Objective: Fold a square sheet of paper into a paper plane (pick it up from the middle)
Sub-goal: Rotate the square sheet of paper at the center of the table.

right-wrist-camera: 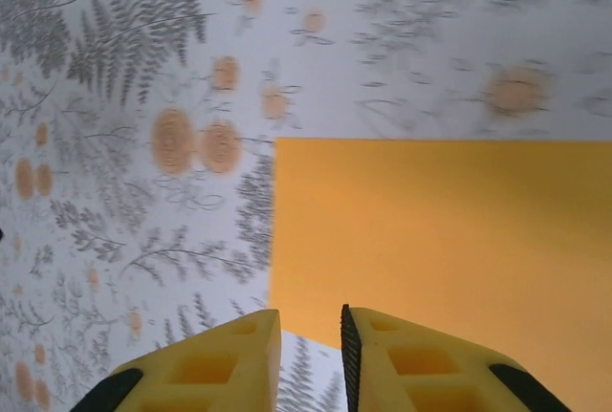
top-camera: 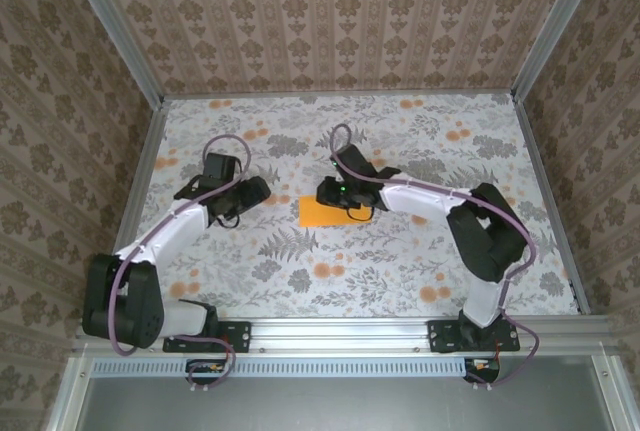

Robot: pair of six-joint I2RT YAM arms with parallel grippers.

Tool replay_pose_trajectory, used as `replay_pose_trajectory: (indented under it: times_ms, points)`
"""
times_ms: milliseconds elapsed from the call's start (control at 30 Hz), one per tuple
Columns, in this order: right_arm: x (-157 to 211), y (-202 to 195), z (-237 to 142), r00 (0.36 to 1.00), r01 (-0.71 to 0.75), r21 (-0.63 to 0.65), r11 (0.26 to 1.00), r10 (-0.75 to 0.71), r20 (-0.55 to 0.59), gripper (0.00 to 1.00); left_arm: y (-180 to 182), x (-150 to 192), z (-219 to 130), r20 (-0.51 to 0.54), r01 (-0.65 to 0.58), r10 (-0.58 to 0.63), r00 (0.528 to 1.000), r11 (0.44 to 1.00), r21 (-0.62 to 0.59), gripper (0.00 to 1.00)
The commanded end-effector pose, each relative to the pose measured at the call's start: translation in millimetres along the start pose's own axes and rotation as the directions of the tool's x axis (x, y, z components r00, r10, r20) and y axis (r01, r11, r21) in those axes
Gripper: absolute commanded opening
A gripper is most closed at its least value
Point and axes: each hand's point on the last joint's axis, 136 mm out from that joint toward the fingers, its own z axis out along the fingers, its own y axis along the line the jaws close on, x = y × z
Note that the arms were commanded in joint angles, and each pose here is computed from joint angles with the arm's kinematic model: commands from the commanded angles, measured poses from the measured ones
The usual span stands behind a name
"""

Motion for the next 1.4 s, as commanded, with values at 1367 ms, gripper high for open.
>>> replay_pose_trajectory:
  times_ms: [1367]
  points:
    - [89.9, -82.9, -53.8, 0.998, 0.050, 0.450, 0.892, -0.029, -0.054, 0.48, 5.9, 31.1, -11.4, -0.140, -0.092, 0.105, 0.985, 0.991, 0.093, 1.00]
